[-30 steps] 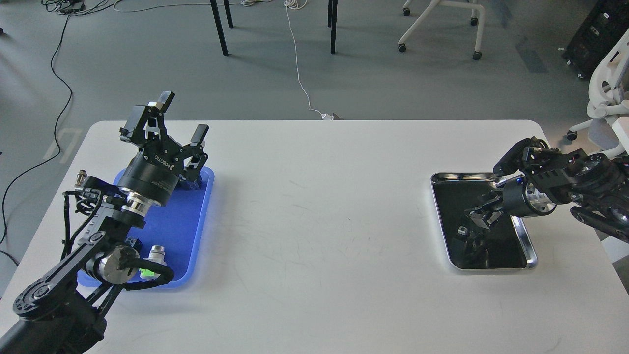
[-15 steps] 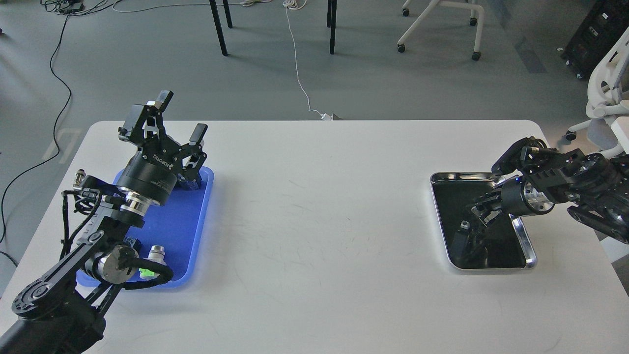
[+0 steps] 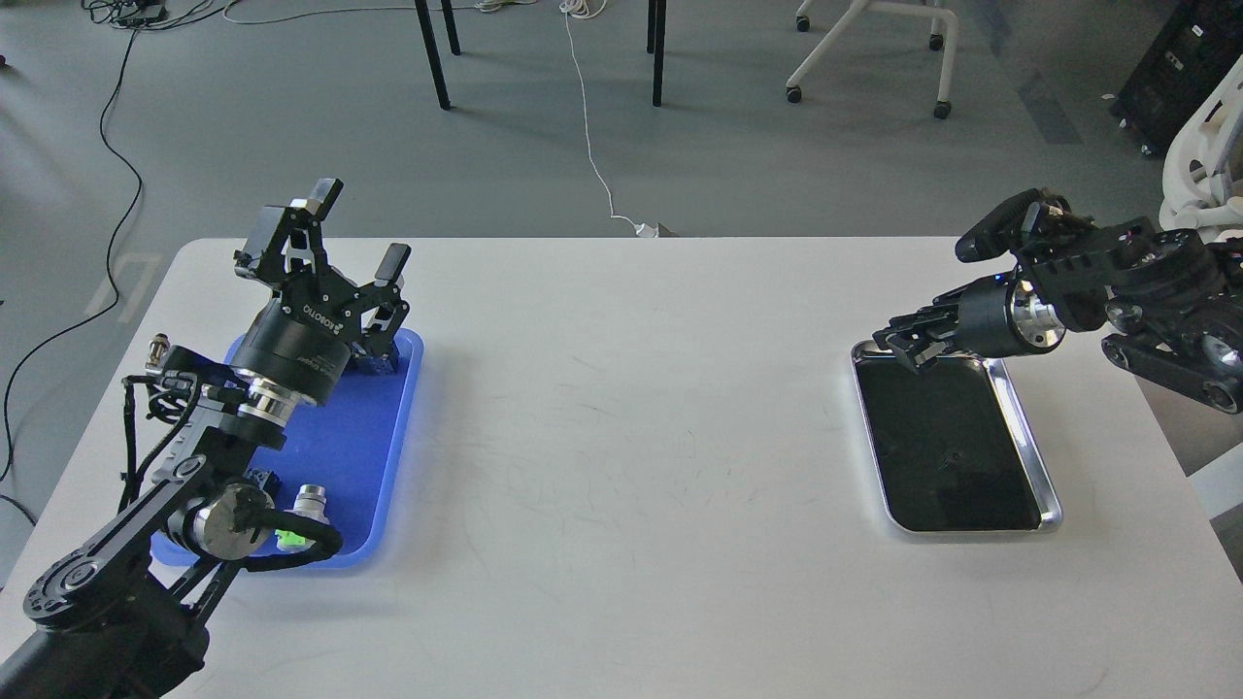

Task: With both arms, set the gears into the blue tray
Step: 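Lift the black piece out of the metal tray with the right gripper, then carry the black piece toward the table centre and release it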

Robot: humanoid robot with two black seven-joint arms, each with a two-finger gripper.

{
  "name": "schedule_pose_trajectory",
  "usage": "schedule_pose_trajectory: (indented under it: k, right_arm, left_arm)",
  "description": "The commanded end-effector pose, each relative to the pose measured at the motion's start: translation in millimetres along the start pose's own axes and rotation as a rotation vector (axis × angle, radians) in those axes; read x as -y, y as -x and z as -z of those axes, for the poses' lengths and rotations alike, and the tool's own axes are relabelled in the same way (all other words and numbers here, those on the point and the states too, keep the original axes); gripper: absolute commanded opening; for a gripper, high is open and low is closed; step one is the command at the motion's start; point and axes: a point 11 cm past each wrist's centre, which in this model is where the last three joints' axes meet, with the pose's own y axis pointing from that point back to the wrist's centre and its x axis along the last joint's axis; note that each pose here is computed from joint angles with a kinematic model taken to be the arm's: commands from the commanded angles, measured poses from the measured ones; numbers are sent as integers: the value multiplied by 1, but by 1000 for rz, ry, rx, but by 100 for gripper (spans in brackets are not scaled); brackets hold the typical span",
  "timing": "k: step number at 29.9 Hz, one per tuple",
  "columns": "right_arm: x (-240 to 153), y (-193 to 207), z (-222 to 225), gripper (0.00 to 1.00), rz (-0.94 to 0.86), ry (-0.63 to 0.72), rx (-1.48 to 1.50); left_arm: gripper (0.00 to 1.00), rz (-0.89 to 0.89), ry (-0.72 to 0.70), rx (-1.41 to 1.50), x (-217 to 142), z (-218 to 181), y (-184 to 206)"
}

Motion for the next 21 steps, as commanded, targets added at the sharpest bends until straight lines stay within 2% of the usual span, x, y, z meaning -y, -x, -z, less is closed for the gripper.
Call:
schedule_pose_trajectory:
  k: [1, 7, 11, 21]
  right_arm:
    - [17, -33, 38, 16, -14, -90, -16]
    - [64, -53, 113, 16, 20, -237, -86]
    - [83, -53, 144, 16, 42, -289, -107]
    - [101, -38, 171, 17, 67, -339, -146]
  left_arm:
    - [98, 0, 0, -1, 0, 0, 0]
    - [98, -1, 1, 1, 0, -1, -1]
    - [98, -6, 0, 11, -1, -3, -4]
    - [98, -7, 0, 12, -1, -3, -5]
